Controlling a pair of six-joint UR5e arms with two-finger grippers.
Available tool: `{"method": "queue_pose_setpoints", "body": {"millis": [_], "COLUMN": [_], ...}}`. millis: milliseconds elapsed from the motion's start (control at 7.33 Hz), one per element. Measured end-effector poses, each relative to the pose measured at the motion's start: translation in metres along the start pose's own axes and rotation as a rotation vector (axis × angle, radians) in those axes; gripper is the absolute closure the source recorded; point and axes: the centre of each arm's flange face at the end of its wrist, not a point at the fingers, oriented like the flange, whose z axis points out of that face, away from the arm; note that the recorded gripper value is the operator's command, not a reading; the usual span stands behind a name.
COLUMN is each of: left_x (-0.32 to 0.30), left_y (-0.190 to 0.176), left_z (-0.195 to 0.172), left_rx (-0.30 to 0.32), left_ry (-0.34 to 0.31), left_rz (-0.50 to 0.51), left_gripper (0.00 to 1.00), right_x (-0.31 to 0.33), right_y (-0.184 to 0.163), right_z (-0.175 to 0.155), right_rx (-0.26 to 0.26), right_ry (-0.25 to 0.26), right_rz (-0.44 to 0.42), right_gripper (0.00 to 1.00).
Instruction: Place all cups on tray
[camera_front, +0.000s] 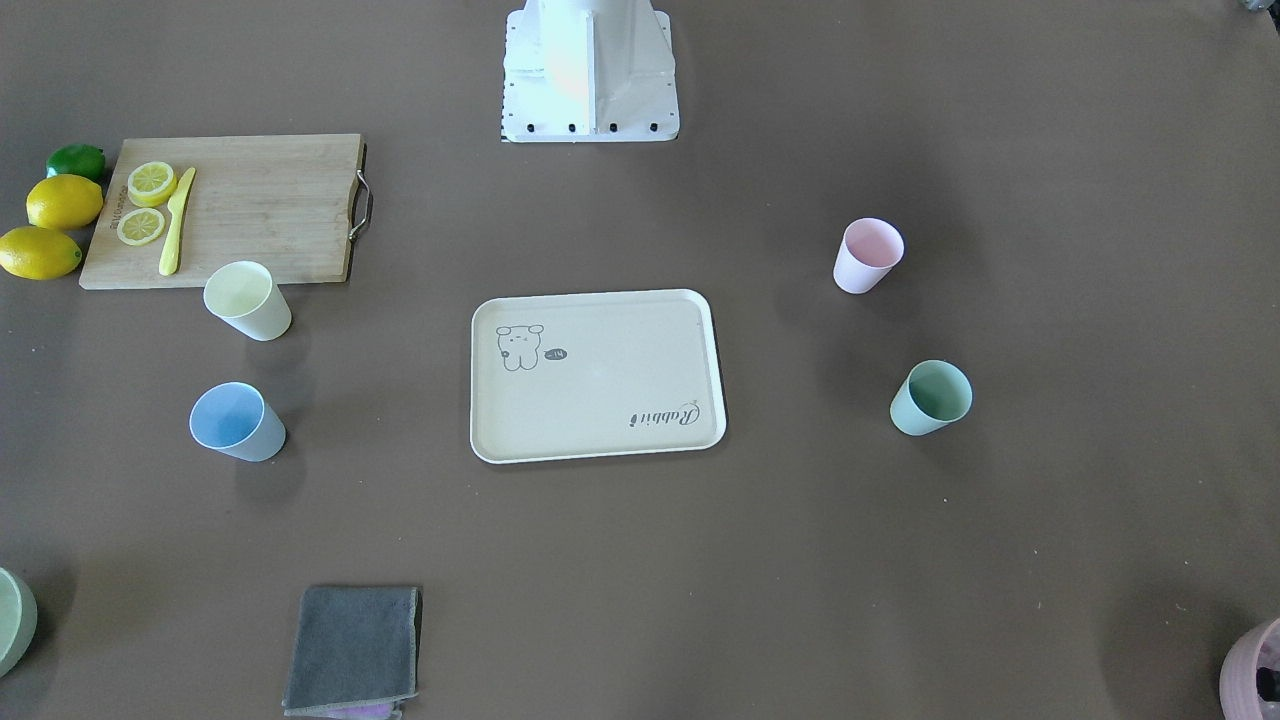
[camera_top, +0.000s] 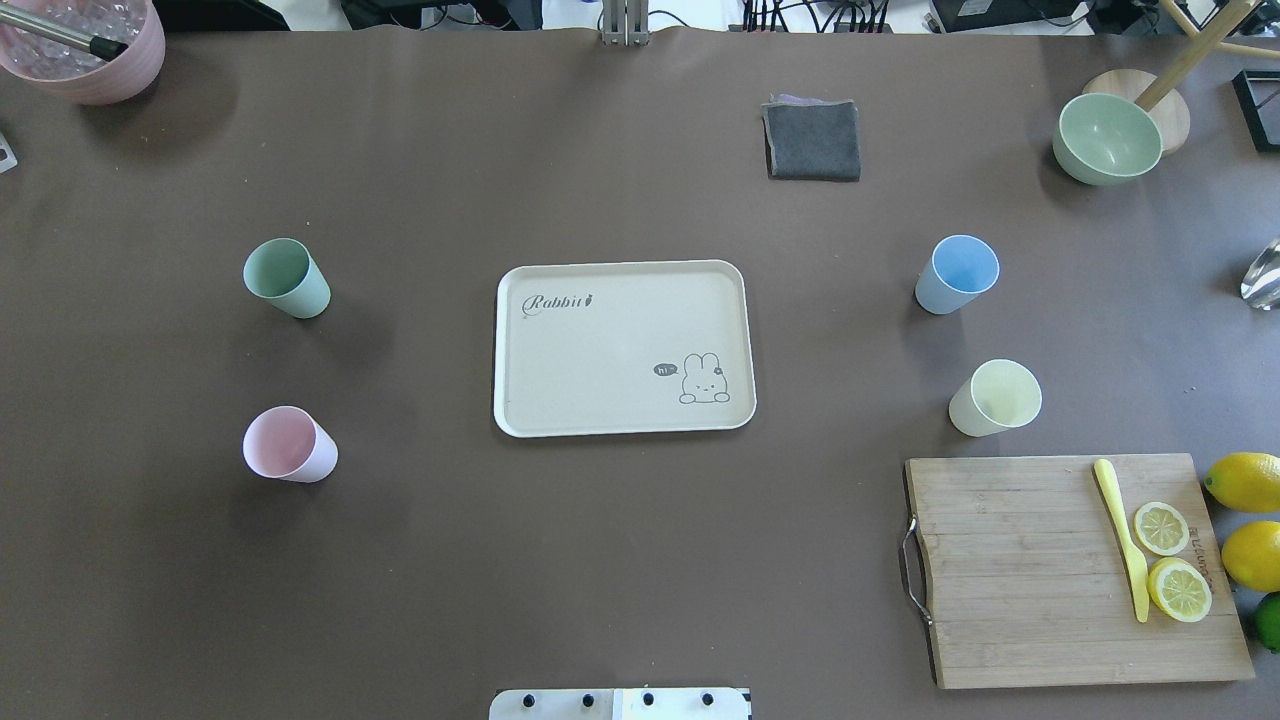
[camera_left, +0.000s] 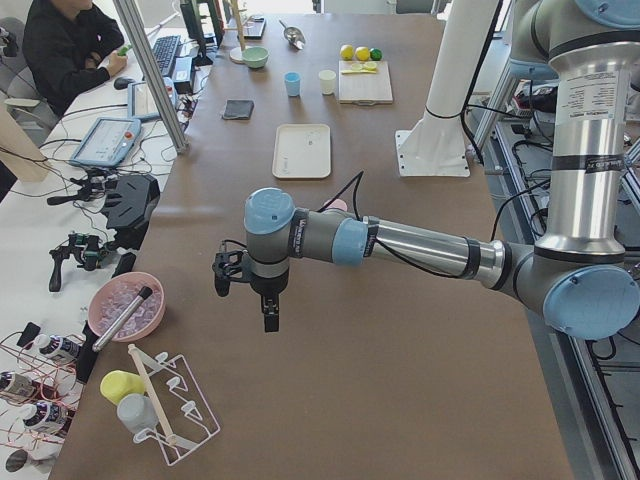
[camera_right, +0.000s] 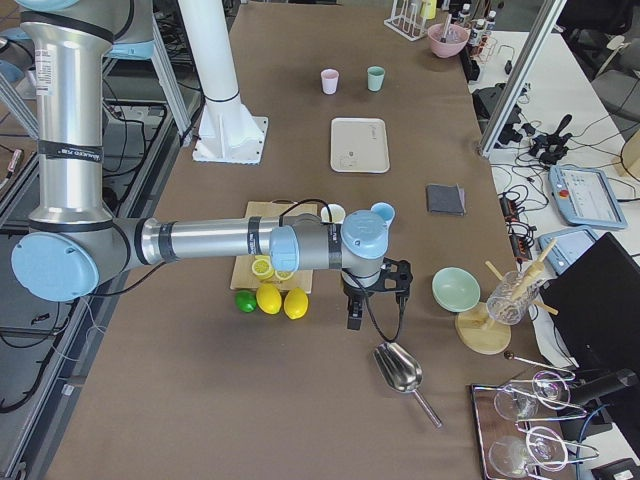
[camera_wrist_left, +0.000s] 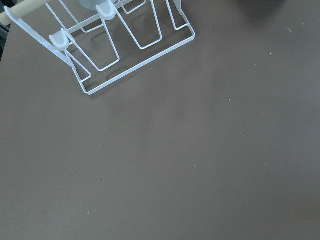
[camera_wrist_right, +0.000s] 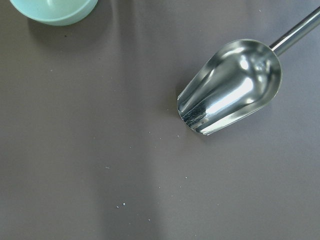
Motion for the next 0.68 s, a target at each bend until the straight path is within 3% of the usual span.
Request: {"method": "queue_pose_setpoints", "body": {"millis": [682], "left_x": [0.0024], "left_y": [-0.0010], "left_z": [-0.0020], "left_rx": [0.004], "left_ry": [0.001], "left_rz": [0.005], "left_gripper": [0.02], "right_x": [-0.0042], "right_y": [0.0009], "right_z": [-0.0044], "right_rx": [0.008], "right_ry": [-0.003], "right_rz": [-0.007], "right_gripper": [0.00]}}
